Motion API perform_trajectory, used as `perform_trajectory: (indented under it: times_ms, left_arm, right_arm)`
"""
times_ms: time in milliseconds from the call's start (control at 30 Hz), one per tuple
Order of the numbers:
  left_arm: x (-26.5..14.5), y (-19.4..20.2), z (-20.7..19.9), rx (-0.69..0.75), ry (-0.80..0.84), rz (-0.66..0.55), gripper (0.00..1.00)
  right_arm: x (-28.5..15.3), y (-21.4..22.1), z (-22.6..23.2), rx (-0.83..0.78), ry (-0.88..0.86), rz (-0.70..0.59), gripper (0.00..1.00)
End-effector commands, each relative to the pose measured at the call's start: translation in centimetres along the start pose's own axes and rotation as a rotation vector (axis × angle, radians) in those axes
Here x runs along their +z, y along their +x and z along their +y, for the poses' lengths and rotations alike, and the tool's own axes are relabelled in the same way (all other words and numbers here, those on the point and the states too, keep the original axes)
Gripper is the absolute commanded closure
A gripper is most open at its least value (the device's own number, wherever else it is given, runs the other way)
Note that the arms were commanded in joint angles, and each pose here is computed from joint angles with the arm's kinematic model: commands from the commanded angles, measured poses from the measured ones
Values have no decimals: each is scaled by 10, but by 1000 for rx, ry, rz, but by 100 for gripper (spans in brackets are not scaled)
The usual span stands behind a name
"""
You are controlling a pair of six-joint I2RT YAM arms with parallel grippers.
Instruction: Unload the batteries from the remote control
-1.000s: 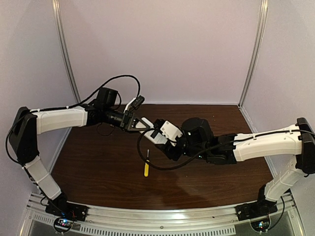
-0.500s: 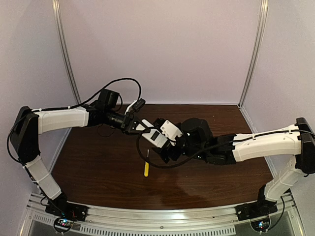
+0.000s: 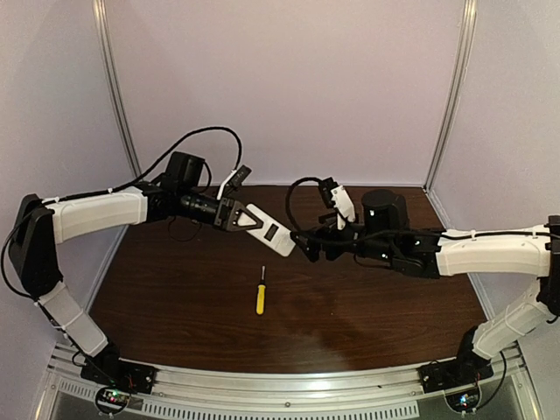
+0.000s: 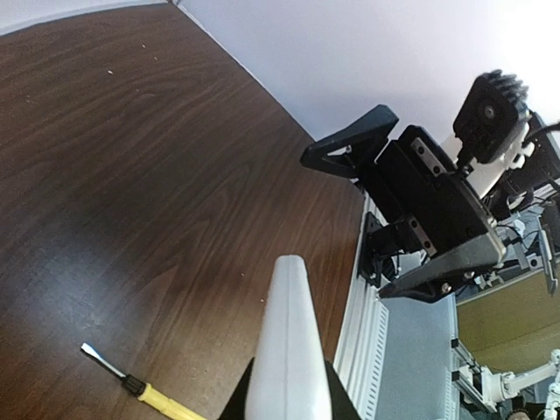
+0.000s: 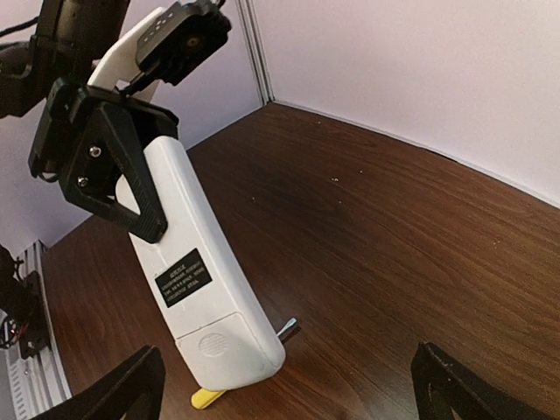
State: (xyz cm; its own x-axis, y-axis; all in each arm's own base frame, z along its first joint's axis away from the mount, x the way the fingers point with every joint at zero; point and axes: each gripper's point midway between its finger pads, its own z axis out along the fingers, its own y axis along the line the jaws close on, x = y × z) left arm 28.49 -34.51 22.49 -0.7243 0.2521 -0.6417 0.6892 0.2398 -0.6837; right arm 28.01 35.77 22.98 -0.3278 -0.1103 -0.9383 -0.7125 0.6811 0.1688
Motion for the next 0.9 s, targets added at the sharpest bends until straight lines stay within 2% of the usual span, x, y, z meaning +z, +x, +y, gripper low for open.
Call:
perform_trajectory:
  times_ms: [0,333,467,567,700,867]
  left_arm:
    - [-15,-26,3,110,-122,-99,100]
    - [-14,-66,-8,54,-91,-168,100]
    - [-18,-89,-20,-5,-57,-224,100]
    - [-17,-100,-31,-38,9,-253,100]
    - [-8,-98,-35,-112,114,-212,100]
    - [-1,-89,-32,-221,254,-169,100]
  right_arm:
    - [-9,-12,1,200,-108,-41,0]
    - [-13,-32,-26,458,-156,-69,0]
    - [-16,-33,-55,577,-62,-75,0]
    - [-22,-37,-63,639,-66,-93,0]
    - [-30,-47,-58,678,-93,-106,0]
    - [-28,-47,-50,715,-130,-64,0]
